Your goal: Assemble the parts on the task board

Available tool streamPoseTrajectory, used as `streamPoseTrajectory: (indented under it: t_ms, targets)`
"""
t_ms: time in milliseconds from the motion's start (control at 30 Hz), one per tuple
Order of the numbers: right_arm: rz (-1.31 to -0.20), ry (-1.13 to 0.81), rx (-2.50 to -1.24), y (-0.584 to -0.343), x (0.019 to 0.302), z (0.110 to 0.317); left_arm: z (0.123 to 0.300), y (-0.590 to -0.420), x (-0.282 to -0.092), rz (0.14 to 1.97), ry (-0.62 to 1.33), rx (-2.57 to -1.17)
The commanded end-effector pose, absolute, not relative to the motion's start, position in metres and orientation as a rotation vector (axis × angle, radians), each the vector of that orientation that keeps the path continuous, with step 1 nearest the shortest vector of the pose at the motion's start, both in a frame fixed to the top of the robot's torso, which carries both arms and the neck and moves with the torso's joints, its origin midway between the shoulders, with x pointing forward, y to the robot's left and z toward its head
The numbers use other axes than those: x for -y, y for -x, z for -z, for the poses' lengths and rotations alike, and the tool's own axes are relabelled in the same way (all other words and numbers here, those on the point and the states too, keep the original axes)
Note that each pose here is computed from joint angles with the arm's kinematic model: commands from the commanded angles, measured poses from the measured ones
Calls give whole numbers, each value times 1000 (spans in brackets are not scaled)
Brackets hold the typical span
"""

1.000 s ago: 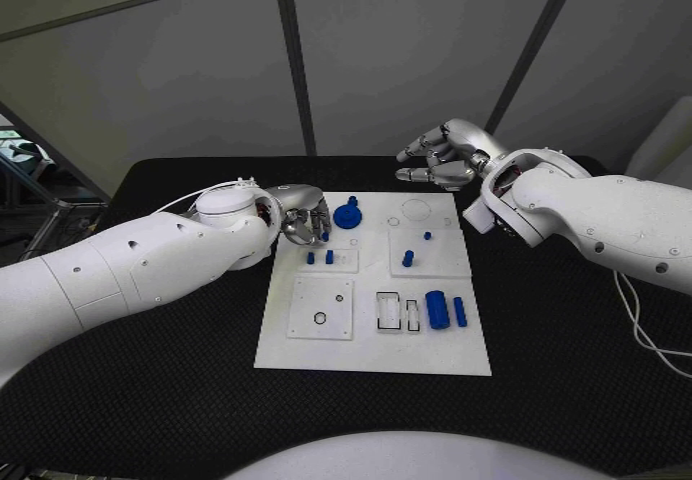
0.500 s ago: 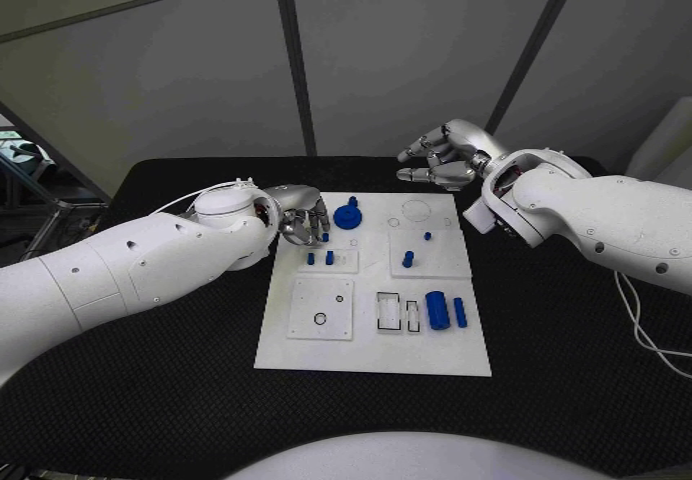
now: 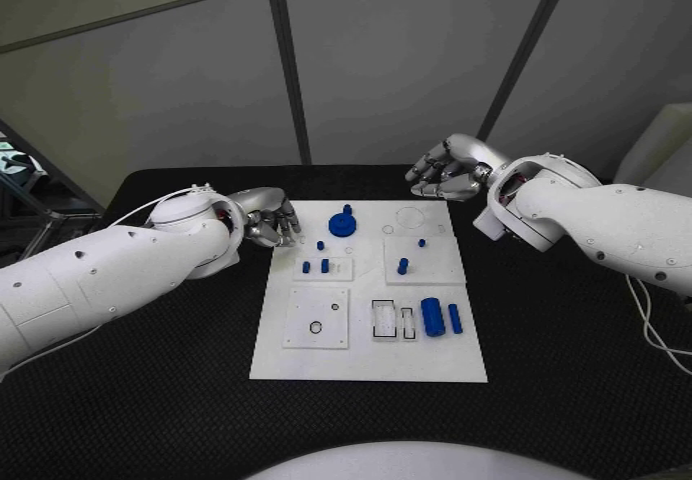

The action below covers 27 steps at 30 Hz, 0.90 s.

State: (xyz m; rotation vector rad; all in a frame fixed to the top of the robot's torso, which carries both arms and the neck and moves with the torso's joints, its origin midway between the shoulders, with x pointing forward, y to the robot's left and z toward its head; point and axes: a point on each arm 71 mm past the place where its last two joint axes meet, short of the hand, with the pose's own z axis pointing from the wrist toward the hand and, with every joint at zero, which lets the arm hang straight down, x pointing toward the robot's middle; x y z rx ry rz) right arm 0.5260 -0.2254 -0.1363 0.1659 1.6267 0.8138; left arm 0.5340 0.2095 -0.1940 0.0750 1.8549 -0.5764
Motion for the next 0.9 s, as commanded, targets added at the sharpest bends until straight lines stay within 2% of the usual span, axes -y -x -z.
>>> streamPoseTrajectory:
  t_ms: [33, 200, 367, 633, 900]
  targets:
    - [-663, 38, -1695, -521, 226, 142, 182, -535, -217, 810, 154, -1742]
    - [-526, 174, -1688, -515, 229, 147, 174, -535, -236, 1045, 467, -1625]
    - [-451, 248, -1684, -507, 230, 153, 167, -528, -244, 1263, 698, -1532]
    - [-402, 315, -1698, -495, 225, 167, 159, -511, -241, 1469, 842, -1431]
    - [-400, 336, -1730, -488, 219, 184, 155, -499, -234, 1572, 906, -1381]
